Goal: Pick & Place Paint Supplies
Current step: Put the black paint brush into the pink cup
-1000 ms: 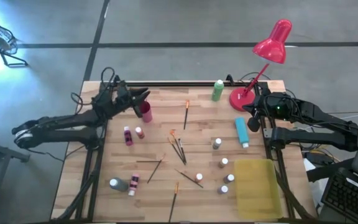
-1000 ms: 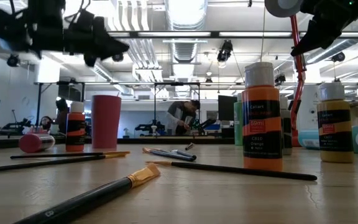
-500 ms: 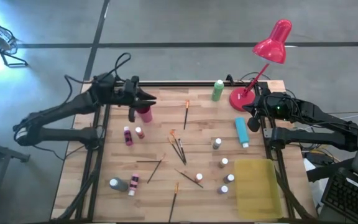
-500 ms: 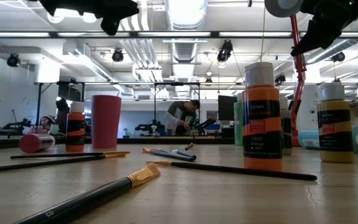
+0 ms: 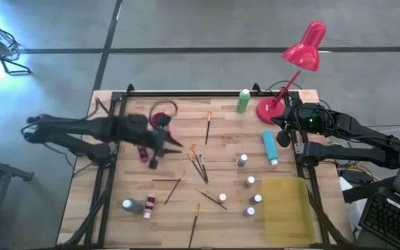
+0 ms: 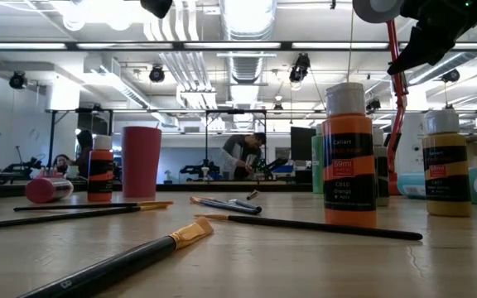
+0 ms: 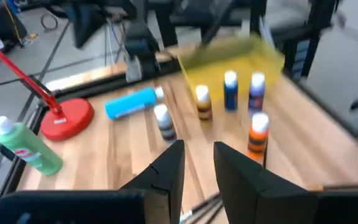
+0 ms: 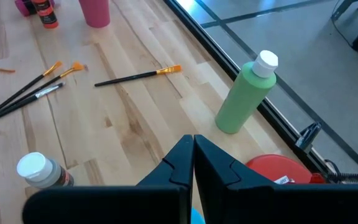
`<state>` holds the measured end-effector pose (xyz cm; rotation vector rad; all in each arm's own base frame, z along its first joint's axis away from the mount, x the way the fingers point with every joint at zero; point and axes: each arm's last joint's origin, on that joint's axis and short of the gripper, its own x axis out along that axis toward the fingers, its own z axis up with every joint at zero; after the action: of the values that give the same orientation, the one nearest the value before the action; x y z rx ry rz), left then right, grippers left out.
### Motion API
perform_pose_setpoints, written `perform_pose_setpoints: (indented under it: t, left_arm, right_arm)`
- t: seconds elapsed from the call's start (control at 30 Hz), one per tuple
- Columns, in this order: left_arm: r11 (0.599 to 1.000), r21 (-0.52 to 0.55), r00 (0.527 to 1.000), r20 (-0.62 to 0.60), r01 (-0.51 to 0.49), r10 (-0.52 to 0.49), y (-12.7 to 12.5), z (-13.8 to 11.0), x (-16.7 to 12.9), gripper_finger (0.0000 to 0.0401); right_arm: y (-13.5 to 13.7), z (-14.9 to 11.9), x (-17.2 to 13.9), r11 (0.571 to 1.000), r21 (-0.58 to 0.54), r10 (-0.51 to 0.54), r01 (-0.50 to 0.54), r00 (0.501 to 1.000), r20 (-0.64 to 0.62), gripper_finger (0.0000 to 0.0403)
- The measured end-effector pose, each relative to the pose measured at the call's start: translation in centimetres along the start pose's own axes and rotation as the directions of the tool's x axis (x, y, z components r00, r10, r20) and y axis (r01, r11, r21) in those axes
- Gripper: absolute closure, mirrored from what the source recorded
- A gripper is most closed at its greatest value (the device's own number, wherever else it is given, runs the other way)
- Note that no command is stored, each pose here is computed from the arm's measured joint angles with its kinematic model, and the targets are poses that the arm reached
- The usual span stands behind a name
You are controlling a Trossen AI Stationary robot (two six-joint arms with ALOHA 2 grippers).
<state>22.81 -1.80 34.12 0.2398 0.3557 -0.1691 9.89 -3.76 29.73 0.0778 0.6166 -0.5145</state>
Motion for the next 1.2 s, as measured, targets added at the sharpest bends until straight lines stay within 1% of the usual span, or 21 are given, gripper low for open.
perform_pose_setpoints:
  t: [0.1,0.2,0.3,0.4,0.53,0.73,0.87,0.97,1.0,1.2]
  left_arm:
    - [0.999,0.011,0.997,-0.066,-0.03,0.031,-1.4,-0.3,1.3,0.0309]
    - [1.0,0.001,0.992,-0.126,-0.02,0.02,-2.2,-0.7,2.3,0.0309]
    - [0.999,-0.051,0.985,-0.175,-0.008,-0.001,-2.5,-1.2,3.1,0.0309]
    - [0.993,-0.117,0.966,-0.256,0.006,-0.036,-2.8,-2.2,4.0,0.0303]
    - [0.984,-0.179,0.934,-0.348,0.016,-0.079,-3.3,-3.5,5.4,0.0276]
    - [0.974,-0.222,0.897,-0.422,0.037,-0.13,-3.9,-5.0,7.6,0.0215]
    - [0.96,-0.259,0.864,-0.454,0.103,-0.215,-4.4,-5.9,8.9,0.0185]
    - [0.939,-0.299,0.834,-0.465,0.168,-0.297,-4.8,-6.6,9.6,0.0176]
    - [0.935,-0.306,0.826,-0.471,0.177,-0.311,-4.9,-6.8,9.9,0.0175]
    - [0.933,-0.315,0.781,-0.532,0.175,-0.326,-5.5,-8.4,11.5,0.0176]
  right_arm:
    - [0.0,0.0,0.0,1.0,0.001,0.0,0.0,1.0,0.0,0.0394]
    - [0.0,0.0,0.0,1.0,0.001,0.0,0.0,1.0,0.001,0.0394]
    - [0.0,0.0,0.0,1.0,0.0,0.0,0.0,1.0,0.0,0.0394]
    - [0.0,0.0,0.0,1.0,0.001,0.0,0.0,1.0,0.0,0.0394]
    - [0.0,0.0,0.0,1.0,0.001,0.0,0.0,1.0,0.0,0.0394]
    - [0.0,0.0,0.0,1.0,0.0,0.0,0.0,1.0,0.0,0.0394]
    - [0.0,0.0,0.0,1.0,-0.001,0.0,0.0,1.0,0.0,0.0394]
    - [0.0,0.0,0.0,1.0,0.001,0.0,0.0,1.0,0.0,0.0394]
    - [0.0,0.0,0.0,1.0,0.0,0.0,0.0,1.0,0.001,0.0394]
    - [0.0,0.0,0.0,1.0,0.0,0.0,0.0,1.0,0.001,0.0394]
